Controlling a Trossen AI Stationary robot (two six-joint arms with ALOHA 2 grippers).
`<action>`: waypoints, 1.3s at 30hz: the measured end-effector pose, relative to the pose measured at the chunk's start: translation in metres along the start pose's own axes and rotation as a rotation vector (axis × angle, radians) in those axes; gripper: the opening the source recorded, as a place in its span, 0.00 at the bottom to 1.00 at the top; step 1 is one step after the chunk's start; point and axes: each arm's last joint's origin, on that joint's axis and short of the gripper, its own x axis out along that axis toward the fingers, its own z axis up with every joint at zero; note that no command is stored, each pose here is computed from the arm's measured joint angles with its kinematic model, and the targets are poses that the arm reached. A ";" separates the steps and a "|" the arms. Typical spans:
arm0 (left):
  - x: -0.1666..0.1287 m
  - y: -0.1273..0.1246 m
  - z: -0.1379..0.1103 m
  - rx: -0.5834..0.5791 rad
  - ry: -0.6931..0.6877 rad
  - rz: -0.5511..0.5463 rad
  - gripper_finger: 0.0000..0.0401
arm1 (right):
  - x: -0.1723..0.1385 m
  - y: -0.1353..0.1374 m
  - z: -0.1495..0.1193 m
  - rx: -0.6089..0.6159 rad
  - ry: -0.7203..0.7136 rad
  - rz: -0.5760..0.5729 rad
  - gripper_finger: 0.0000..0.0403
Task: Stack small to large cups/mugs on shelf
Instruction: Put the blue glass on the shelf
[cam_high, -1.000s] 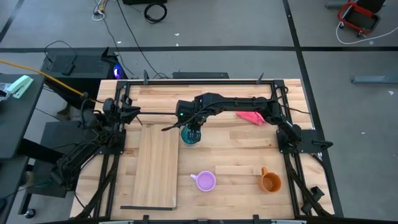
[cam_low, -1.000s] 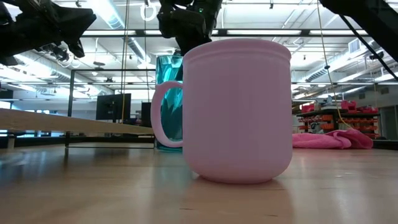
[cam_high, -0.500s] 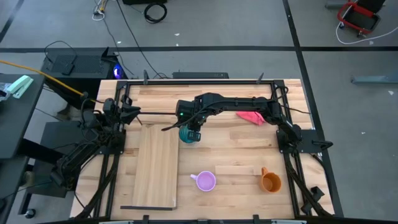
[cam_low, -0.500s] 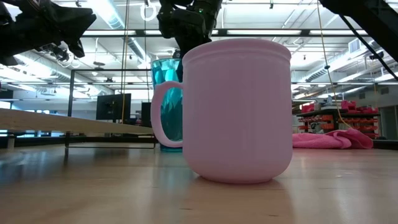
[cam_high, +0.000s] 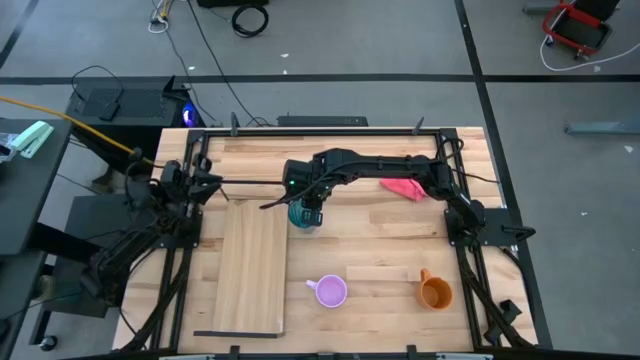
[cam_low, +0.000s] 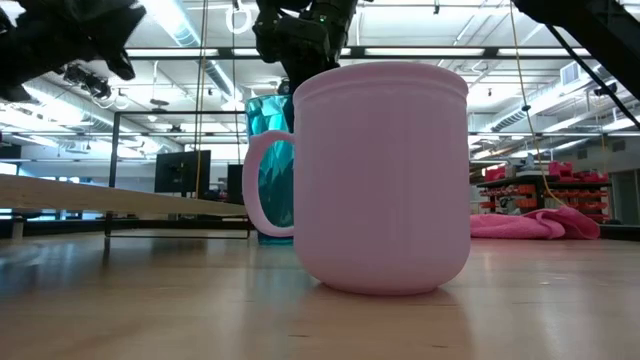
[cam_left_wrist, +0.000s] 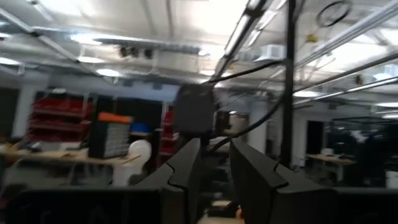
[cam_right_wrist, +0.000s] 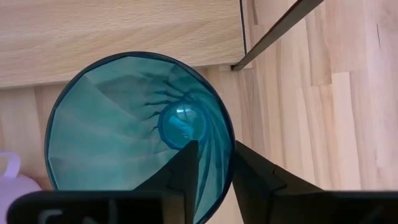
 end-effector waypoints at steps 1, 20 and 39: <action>0.000 -0.001 0.001 0.000 -0.009 -0.016 0.24 | 0.000 0.000 0.000 0.001 0.000 -0.002 0.24; 0.007 -0.016 0.012 -0.036 -0.031 -0.169 0.23 | -0.046 -0.007 -0.006 0.041 -0.074 -0.011 0.24; 0.014 -0.035 0.032 -0.077 -0.124 -0.331 0.21 | -0.153 0.017 -0.038 0.102 -0.323 -0.117 0.24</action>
